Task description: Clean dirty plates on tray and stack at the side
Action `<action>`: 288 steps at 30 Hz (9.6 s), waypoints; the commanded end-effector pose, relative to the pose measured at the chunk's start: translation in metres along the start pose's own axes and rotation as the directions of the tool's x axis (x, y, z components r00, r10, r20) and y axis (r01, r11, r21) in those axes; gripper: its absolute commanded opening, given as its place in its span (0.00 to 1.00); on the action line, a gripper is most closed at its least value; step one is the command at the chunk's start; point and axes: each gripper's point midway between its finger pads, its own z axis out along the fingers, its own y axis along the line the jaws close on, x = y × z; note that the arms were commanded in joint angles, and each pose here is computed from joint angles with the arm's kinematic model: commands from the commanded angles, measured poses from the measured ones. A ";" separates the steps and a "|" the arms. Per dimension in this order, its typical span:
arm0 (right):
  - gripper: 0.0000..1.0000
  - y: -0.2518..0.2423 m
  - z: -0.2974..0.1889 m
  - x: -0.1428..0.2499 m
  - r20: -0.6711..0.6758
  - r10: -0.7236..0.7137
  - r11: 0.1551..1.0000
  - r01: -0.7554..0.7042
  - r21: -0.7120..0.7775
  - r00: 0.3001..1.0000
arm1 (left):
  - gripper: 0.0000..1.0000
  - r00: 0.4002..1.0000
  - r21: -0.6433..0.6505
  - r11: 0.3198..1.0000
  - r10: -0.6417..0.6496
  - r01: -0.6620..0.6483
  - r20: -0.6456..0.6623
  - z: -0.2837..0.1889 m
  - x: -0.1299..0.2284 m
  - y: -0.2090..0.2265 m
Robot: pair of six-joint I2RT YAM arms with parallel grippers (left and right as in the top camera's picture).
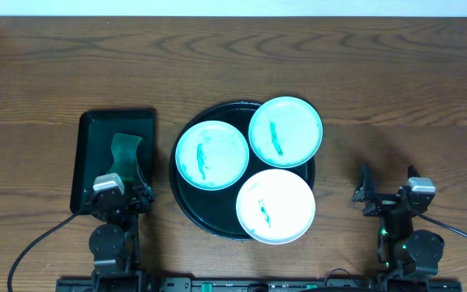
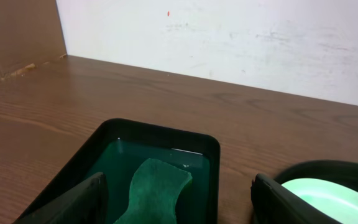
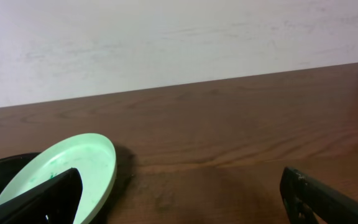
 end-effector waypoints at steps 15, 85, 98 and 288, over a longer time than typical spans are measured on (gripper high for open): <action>0.99 0.002 0.000 0.001 -0.001 0.011 1.000 -0.011 -0.008 1.000 | 0.74 0.998 -0.011 1.000 0.015 -0.015 -0.059 0.000 0.017 0.002; 0.99 0.015 -0.004 -0.022 0.057 0.006 0.997 -0.002 -0.073 0.998 | 0.74 0.999 0.004 1.000 0.011 -0.011 -0.034 -0.007 -0.022 -0.003; 0.99 0.029 0.002 -0.081 -0.009 0.006 0.995 -0.007 -0.096 1.000 | 0.74 0.987 0.034 0.999 0.026 -0.021 -0.156 0.010 -0.072 -0.019; 0.01 0.287 0.099 0.189 -0.925 -0.255 0.929 -0.194 -0.315 0.280 | 0.07 0.134 -0.169 0.983 -0.178 0.075 -0.975 0.041 0.090 -0.109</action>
